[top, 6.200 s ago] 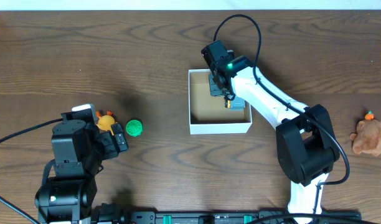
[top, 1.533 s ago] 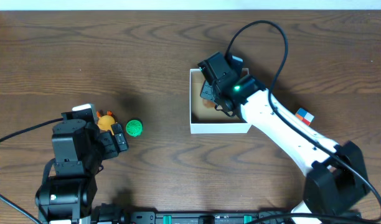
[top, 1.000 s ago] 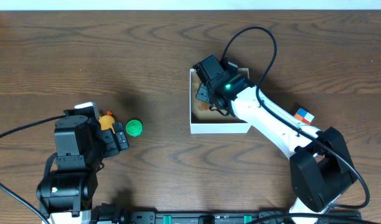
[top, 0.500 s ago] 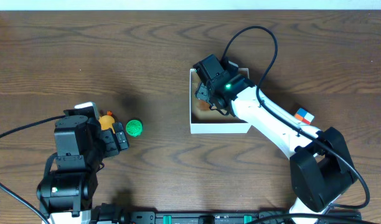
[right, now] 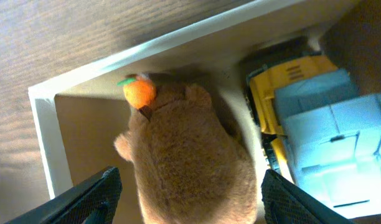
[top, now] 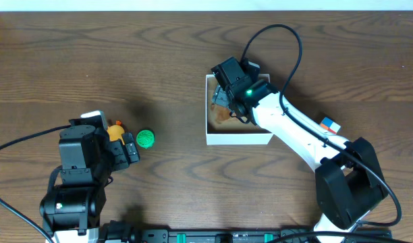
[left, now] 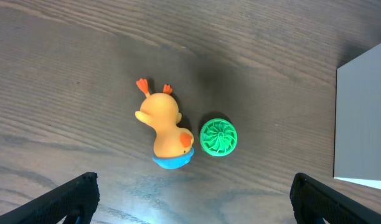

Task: Pack container
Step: 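Carry the bear into the box beside the truck and release, then move the right gripper to the Rubik's cube and grasp it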

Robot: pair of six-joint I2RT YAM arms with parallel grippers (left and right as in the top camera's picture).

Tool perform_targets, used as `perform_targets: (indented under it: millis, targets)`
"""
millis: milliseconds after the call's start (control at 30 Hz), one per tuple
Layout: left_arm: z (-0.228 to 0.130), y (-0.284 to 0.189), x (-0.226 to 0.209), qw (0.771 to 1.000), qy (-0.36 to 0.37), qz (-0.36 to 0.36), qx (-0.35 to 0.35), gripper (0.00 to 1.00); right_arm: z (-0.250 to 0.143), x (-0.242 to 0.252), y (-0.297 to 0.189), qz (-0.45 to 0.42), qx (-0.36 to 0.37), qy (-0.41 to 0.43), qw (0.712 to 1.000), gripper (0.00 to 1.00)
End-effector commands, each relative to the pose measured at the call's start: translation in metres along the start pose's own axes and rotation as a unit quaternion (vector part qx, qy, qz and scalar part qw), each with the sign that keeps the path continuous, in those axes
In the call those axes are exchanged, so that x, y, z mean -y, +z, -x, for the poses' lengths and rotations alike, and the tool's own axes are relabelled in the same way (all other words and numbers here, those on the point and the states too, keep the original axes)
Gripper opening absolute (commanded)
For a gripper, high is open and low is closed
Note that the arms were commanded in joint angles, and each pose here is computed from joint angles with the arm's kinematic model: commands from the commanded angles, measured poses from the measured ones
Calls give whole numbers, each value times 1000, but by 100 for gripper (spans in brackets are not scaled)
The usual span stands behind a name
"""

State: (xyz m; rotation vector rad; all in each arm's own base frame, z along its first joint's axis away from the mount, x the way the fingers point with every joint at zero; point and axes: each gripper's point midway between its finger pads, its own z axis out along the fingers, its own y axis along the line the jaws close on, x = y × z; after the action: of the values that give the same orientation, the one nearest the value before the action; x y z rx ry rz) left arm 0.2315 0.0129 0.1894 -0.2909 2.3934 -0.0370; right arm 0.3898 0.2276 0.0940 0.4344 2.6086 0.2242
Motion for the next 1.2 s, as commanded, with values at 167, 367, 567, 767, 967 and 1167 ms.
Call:
perform_targets:
  millis: [167, 367, 567, 767, 967, 1167]
  targets:
    - [2, -1, -1, 1000, -2, 4, 3, 98, 84, 48, -94, -38, 80, -1, 996, 99]
    - [2, -1, -1, 1000, -2, 4, 3, 98, 100, 169, -125, -100, 19, 161, 982, 99]
    - [2, -1, -1, 1000, -2, 4, 3, 98, 79, 262, -123, -188, -38, 256, 948, 99]
    - [2, -1, -1, 1000, -6, 4, 3, 98, 39, 299, -89, -223, -86, 276, 931, 99]
    - [2, -1, -1, 1000, -6, 4, 3, 98, 6, 309, -43, -214, -103, 266, 934, 99]
    - [2, -1, -1, 1000, -6, 4, 3, 98, -1, 308, -16, -189, -97, 252, 944, 99]
